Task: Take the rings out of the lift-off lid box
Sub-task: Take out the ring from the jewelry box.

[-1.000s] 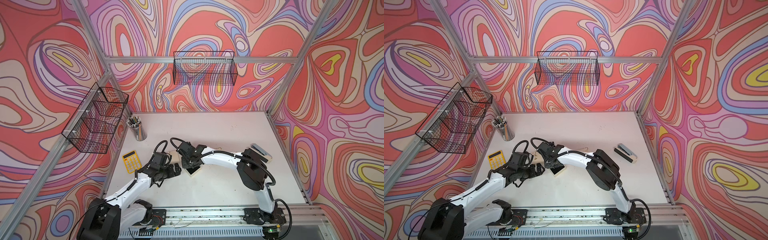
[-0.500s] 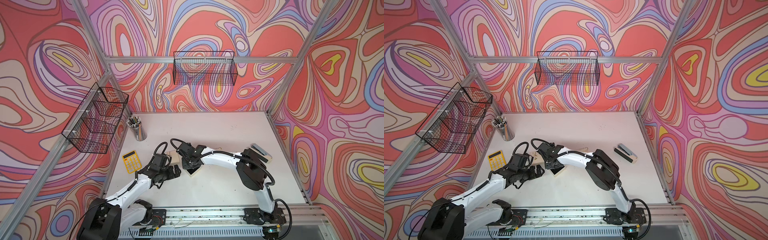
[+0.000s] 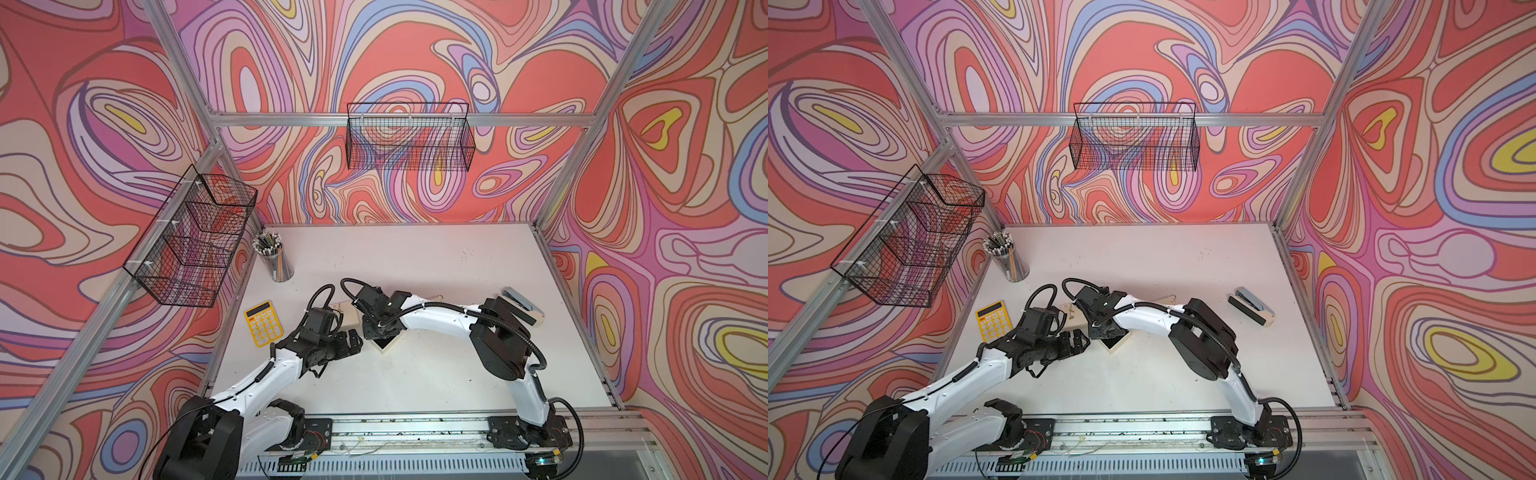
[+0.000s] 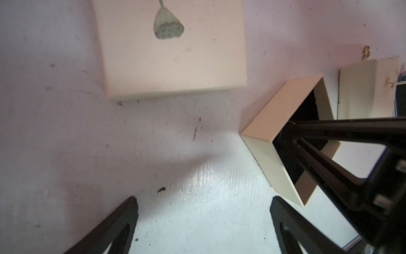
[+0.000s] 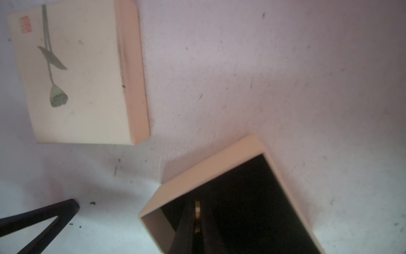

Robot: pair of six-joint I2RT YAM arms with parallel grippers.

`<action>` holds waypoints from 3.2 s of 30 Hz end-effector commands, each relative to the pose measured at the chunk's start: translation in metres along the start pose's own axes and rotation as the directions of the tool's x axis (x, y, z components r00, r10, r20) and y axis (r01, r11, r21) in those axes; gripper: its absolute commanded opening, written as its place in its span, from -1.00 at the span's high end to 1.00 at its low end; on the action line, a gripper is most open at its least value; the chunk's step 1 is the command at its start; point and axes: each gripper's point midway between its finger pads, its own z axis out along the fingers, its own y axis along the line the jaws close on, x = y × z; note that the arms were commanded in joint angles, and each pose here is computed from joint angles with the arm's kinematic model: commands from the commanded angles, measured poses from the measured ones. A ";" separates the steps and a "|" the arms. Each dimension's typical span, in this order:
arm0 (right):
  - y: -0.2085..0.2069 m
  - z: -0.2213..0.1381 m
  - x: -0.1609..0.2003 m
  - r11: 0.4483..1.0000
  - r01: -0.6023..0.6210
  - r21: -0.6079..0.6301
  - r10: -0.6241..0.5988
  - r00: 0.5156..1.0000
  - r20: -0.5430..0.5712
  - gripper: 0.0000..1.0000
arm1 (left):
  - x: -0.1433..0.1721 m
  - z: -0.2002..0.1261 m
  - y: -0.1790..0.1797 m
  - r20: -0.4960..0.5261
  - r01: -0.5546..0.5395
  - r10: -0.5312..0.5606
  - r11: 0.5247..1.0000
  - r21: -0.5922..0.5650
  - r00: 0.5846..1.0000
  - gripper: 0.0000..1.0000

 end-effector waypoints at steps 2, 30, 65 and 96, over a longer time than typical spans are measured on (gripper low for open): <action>-0.009 -0.002 -0.001 0.999 0.006 0.046 -0.007 1.000 0.015 0.88 | 0.000 0.002 -0.001 0.001 0.016 -0.016 1.000 0.016 1.000 -0.94; -0.021 -0.016 -0.004 0.998 -0.021 0.053 0.017 0.996 0.084 0.92 | -0.017 0.012 -0.025 0.000 0.023 -0.023 0.995 0.100 1.000 -0.92; -0.007 -0.017 -0.011 0.990 -0.061 -0.127 0.074 0.993 0.096 0.93 | -0.004 0.056 -0.033 -0.090 0.009 0.004 0.989 0.150 0.996 -0.41; -0.006 -0.036 -0.022 0.970 -0.084 -0.229 0.120 0.982 0.146 0.98 | 0.006 0.084 -0.019 -0.160 -0.014 0.016 1.000 0.019 0.987 0.14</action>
